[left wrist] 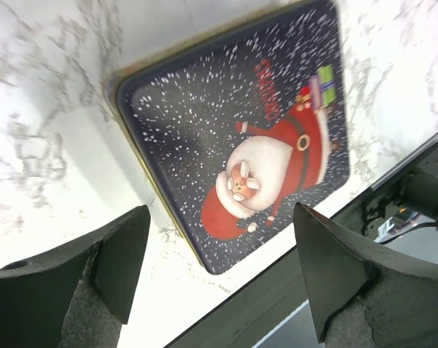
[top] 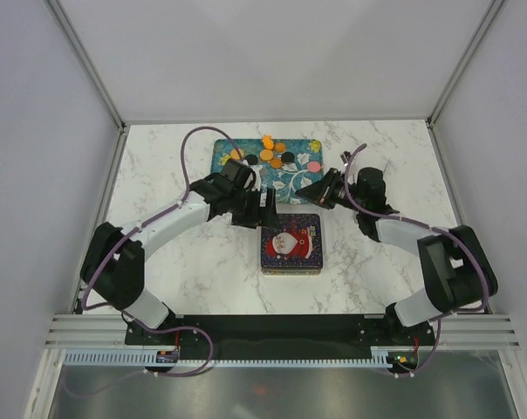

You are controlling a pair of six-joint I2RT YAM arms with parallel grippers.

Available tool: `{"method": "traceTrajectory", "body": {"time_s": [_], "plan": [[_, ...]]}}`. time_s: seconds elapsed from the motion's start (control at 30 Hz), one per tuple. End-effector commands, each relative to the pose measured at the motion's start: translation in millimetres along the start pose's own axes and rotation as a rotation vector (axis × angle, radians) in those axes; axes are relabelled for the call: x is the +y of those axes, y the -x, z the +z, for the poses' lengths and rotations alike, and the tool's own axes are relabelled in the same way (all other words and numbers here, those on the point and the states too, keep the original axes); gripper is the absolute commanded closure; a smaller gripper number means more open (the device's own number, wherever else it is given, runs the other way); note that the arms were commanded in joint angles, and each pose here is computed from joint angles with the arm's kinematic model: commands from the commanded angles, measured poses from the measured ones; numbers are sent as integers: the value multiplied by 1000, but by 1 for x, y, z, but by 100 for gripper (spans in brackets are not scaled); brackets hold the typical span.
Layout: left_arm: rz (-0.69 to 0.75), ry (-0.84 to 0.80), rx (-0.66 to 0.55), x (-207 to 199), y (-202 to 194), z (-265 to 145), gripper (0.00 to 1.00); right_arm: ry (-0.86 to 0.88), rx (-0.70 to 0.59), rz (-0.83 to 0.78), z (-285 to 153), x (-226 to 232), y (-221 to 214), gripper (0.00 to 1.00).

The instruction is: Pack the cookies

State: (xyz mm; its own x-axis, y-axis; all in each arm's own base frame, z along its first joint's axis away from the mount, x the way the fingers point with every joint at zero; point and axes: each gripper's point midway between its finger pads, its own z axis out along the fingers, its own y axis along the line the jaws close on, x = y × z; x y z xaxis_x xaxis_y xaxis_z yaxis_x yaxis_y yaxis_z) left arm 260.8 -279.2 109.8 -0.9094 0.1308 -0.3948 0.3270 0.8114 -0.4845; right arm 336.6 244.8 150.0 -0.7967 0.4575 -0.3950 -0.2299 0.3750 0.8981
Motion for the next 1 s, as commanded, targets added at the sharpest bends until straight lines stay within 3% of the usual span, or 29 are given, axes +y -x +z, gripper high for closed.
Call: {"method": "traceTrajectory", "body": {"time_s": [0.0, 0.03, 0.07, 0.23, 0.27, 0.37, 0.63, 0.97], "plan": [[84, -19, -162, -13, 41, -47, 12, -93, -47, -165, -14, 20, 32, 74], [84, -12, -179, -11, 44, -53, 12, -129, -50, -183, -22, 32, 40, 68], [98, -24, -218, -17, 48, -68, 12, -144, -63, -206, -26, 38, 45, 53], [142, -22, -323, -25, 52, -107, 12, -228, -169, -317, -63, 67, 68, 10], [146, -23, -332, -25, 50, -112, 12, -247, -181, -328, -68, 68, 70, 7], [168, -25, -392, -26, 45, -133, 12, -330, -221, -370, -88, 67, 73, 2], [219, 1, -527, -18, 26, -172, 12, -650, -376, -457, -158, 32, 79, 2], [231, 23, -570, -8, 12, -181, 10, -701, -425, -467, -174, 30, 82, 2]]}}
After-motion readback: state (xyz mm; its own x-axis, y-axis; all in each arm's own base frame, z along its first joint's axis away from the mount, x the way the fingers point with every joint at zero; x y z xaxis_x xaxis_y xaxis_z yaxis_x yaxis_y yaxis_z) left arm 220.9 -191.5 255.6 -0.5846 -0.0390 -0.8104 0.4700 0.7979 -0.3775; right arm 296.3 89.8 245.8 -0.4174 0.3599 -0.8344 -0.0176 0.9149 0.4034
